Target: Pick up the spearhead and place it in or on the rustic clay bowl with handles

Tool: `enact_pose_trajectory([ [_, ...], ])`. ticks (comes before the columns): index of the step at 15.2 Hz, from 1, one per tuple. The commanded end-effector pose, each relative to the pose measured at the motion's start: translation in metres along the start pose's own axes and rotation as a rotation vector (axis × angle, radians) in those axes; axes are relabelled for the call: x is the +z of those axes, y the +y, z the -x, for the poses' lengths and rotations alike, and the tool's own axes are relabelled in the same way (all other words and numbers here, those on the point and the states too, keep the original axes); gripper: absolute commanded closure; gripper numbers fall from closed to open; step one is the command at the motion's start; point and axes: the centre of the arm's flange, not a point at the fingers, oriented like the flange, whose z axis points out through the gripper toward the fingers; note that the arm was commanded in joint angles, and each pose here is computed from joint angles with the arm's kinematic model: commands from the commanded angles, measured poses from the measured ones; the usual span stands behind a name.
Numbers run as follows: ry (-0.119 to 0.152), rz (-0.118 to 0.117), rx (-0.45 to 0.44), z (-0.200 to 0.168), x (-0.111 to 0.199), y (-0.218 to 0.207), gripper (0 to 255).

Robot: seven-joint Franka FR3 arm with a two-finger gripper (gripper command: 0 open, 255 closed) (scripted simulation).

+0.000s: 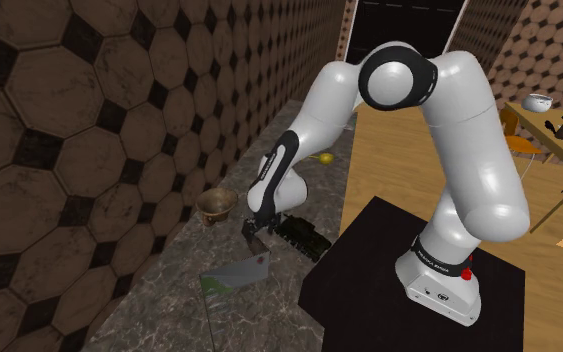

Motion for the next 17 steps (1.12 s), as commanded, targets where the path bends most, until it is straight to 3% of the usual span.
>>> enact_pose_trajectory([
  [1,-0.008,0.001,0.007,-0.004,0.012,0.0,0],
  [6,-0.008,0.001,0.007,-0.004,0.036,0.0,0],
  [14,-0.008,0.001,0.007,-0.003,0.036,0.0,0],
  [15,-0.008,0.001,0.007,-0.003,0.036,0.0,255],
  [17,-0.008,0.001,0.007,-0.004,0.036,0.0,255],
])
